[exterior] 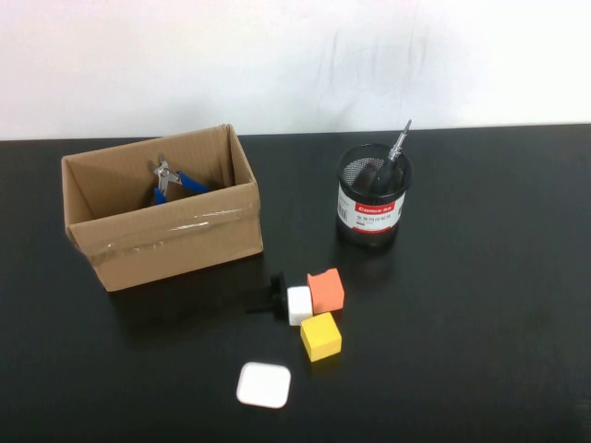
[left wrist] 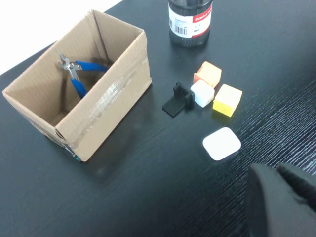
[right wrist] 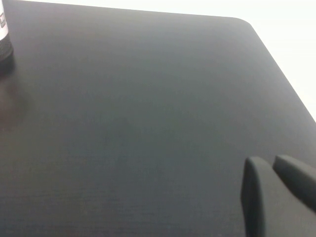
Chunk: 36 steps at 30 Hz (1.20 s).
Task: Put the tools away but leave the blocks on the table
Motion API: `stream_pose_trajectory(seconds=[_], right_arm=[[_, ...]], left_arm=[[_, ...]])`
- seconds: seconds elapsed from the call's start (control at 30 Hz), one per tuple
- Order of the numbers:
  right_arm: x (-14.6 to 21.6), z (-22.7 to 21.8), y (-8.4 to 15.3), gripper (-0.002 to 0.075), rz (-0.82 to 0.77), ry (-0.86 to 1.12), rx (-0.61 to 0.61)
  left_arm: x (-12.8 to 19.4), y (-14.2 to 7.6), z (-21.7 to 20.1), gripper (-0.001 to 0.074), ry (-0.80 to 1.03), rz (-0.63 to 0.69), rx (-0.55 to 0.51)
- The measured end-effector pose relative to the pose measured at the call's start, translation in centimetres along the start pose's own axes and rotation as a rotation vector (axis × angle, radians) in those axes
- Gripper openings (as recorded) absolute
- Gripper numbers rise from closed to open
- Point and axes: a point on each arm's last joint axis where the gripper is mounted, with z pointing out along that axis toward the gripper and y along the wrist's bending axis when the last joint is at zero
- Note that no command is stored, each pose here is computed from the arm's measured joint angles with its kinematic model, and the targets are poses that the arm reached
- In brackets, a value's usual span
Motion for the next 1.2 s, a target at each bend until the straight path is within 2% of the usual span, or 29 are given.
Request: stream_pose_trajectory(seconds=[0.3,0.43,0.53,0.67,0.87,1.03,1.2], right_arm=[[0.0,0.0,0.0,-0.0007,0.0,0.0,0.0],[0.0,0.0,0.0,-0.0007,0.0,0.0,0.0],[0.0,0.0,0.0,-0.0007,0.0,0.0,0.0],[0.0,0.0,0.0,-0.0007,0.0,0.0,0.0],[0.0,0.0,0.0,-0.0007,0.0,0.0,0.0],[0.0,0.0,0.0,-0.0007,0.0,0.0,0.0],[0.0,0.0,0.0,-0.0007,0.0,0.0,0.0]], left_arm=[[0.0,0.0,0.1,0.0,0.0,-0.006,0.005],[0.1,-0.1,0.2,0.0,-0.022,-0.08,0.007],[0.1,0.1,-0.2,0.0,-0.098,-0.138,-0.05],[0.9,0.3,-0.3,0.0,-0.271,-0.133,-0.152],[5.5,-0.4,2.0,0.0,-0.482,-0.071,-0.263],[10.5,-1.3,5.1,0.0,-0.572,-0.111,-0.322],[15.3,-1.6,9.1,0.0,-0.491,-0.184,-0.416]])
